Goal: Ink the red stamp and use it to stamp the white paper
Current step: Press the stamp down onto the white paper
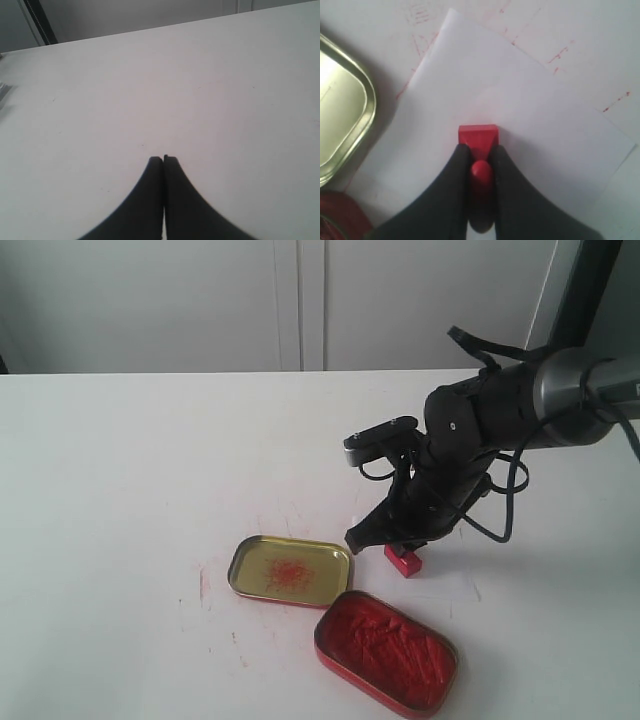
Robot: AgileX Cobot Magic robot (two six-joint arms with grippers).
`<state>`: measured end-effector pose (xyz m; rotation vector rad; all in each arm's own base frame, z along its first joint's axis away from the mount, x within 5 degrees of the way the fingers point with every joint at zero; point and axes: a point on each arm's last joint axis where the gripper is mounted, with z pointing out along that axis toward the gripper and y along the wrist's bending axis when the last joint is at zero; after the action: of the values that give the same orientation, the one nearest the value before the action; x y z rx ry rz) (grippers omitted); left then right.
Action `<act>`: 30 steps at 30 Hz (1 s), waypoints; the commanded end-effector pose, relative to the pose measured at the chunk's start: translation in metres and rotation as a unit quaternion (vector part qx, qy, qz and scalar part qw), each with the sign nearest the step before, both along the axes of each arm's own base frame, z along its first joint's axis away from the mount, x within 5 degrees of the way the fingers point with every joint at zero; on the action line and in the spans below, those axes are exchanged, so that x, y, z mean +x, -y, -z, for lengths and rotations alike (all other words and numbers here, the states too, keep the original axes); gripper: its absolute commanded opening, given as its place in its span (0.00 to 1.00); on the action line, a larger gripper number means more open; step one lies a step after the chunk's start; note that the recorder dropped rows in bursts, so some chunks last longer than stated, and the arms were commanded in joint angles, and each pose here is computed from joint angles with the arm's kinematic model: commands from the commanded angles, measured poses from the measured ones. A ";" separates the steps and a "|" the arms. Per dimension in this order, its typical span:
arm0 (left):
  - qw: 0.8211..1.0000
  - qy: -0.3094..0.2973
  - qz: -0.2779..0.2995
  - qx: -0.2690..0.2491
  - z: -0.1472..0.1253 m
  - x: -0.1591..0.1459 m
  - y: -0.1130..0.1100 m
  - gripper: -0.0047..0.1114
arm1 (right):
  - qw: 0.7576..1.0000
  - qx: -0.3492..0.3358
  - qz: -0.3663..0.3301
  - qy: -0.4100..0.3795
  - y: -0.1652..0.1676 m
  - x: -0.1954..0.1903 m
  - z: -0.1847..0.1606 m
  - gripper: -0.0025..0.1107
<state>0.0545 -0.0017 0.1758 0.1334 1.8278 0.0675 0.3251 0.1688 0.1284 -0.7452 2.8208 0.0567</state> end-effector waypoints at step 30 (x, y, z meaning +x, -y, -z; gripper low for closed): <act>1.000 0.000 -0.001 -0.001 0.001 0.000 0.000 0.04 | 1.000 -0.007 -0.014 -0.019 0.007 -0.013 0.002 0.02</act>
<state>0.0545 -0.0017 0.1758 0.1334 1.8278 0.0675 0.3219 0.1677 0.1424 -0.7482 2.7487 0.0818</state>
